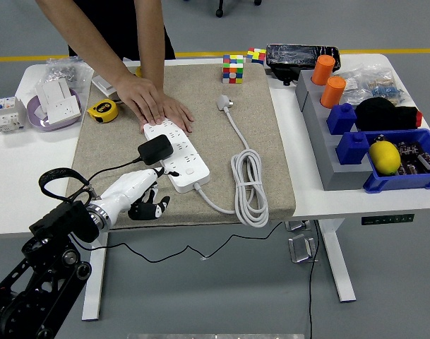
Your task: Pick up the plug,place it near the board,insert it into the board,press the button
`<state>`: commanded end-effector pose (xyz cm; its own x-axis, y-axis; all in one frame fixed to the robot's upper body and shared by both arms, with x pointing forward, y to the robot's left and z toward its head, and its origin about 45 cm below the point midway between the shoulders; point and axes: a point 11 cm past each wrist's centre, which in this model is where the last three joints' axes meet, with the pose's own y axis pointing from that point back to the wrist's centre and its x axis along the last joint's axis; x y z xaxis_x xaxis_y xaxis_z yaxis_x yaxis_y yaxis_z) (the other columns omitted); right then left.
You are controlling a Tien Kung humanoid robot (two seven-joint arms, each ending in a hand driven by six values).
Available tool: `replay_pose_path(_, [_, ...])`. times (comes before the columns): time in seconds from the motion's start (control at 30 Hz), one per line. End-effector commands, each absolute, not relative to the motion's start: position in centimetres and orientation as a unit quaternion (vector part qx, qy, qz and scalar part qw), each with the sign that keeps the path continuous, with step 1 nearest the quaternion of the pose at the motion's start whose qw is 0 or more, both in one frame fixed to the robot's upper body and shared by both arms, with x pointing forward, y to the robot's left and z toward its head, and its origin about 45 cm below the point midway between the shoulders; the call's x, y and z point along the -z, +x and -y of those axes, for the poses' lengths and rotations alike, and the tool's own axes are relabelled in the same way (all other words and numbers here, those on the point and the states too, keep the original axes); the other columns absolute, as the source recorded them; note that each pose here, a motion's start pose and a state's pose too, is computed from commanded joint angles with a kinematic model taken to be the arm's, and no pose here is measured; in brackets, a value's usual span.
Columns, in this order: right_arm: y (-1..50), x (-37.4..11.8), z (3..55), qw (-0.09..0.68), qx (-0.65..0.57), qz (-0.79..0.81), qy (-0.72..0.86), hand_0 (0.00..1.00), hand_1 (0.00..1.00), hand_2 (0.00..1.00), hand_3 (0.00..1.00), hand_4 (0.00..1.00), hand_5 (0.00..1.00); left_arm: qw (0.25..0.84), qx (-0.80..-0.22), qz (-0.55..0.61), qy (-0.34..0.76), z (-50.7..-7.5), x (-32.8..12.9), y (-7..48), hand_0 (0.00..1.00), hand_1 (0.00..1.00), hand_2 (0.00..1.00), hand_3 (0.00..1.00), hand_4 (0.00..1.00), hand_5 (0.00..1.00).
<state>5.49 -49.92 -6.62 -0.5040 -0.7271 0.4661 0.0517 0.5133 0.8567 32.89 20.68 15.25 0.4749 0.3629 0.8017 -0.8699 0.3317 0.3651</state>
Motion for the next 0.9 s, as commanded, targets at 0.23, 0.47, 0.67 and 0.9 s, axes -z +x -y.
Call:
replay_pose_path(0.23, [5.9, 6.6, 49.8, 0.442, 0.438, 0.749, 0.228, 0.782, 0.739, 0.731, 0.756, 0.998, 0.998, 0.755, -0.395, 0.321, 0.414, -19.9, -14.9, 34.4, 0.188, 0.020, 0.140, 0.897, 0.520, 0.002])
replay_pose_path(0.47, [6.0, 6.6, 49.9, 0.441, 0.438, 0.749, 0.228, 0.782, 0.739, 0.731, 0.756, 0.998, 0.998, 0.757, -0.379, 0.329, 0.418, -19.0, -14.5, 35.0, 0.188, 0.019, 0.141, 0.892, 0.526, 0.002])
replay_pose_path(0.67, [6.2, 6.6, 49.8, 0.440, 0.438, 0.750, 0.229, 0.782, 0.739, 0.731, 0.757, 0.998, 0.998, 0.755, -0.377, 0.328, 0.424, -19.0, -14.0, 35.6, 0.189, 0.019, 0.141, 0.890, 0.527, 0.002])
replay_pose_path(0.9, [6.4, 6.6, 49.7, 0.438, 0.438, 0.751, 0.231, 0.783, 0.739, 0.731, 0.757, 0.998, 0.998, 0.754, -0.380, 0.328, 0.424, -18.9, -14.0, 36.2, 0.189, 0.019, 0.141, 0.886, 0.525, 0.002])
